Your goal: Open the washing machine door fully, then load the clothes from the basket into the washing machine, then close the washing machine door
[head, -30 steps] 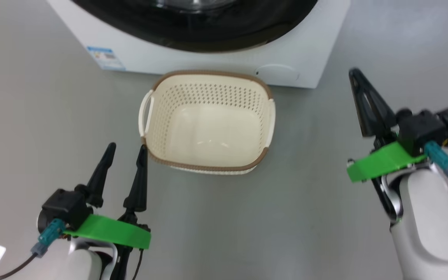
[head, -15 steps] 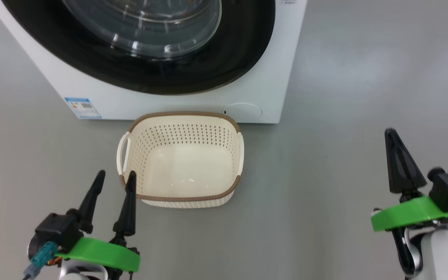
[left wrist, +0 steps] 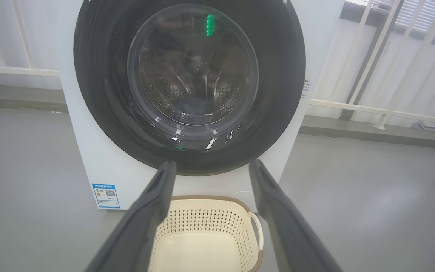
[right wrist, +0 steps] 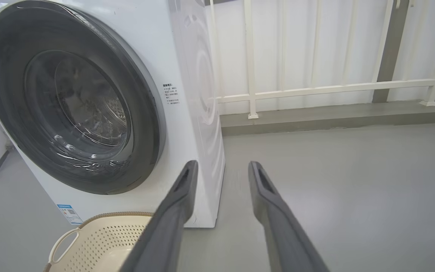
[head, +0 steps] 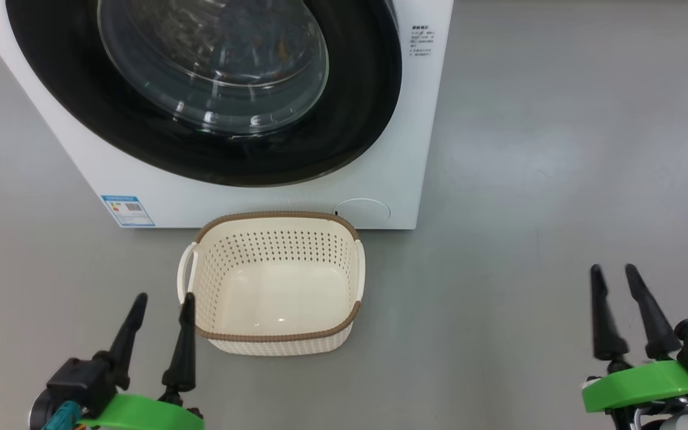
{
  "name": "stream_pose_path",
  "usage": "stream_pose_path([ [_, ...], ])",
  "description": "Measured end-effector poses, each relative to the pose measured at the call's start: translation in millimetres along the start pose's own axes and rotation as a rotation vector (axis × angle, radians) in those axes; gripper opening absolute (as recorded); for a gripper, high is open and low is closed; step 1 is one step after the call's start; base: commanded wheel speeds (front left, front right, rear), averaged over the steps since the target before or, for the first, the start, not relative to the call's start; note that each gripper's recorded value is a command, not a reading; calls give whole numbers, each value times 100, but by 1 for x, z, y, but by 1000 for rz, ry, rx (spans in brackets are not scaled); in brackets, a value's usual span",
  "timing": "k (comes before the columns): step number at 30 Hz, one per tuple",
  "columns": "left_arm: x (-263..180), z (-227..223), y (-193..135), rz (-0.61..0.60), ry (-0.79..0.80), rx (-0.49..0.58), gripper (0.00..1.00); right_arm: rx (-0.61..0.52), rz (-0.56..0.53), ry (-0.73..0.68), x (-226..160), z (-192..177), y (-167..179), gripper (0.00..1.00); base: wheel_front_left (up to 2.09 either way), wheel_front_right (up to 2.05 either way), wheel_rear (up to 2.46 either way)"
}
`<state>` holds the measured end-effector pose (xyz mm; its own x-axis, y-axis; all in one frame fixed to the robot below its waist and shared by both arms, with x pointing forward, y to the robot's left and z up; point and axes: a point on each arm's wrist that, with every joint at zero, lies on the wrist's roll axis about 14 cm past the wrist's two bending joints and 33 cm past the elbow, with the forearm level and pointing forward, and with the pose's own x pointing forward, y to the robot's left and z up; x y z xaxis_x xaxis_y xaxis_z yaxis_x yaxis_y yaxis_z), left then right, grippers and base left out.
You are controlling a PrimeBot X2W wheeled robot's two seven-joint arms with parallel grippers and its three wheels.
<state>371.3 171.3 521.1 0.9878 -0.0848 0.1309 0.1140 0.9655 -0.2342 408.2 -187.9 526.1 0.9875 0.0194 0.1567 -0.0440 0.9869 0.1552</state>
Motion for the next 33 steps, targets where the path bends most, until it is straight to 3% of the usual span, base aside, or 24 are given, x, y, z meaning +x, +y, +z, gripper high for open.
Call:
stream_pose_path([
  [17, -5, 14, -7, -13, -44, 11, 100, 2, 3, 0, -7, 2, 2, 100, 0, 0, 0],
  [33, -11, -5, 0, 15, 16, -31, 100, 8, 8, 8, -7, -1, 4, 100, 0, 0, 0],
])
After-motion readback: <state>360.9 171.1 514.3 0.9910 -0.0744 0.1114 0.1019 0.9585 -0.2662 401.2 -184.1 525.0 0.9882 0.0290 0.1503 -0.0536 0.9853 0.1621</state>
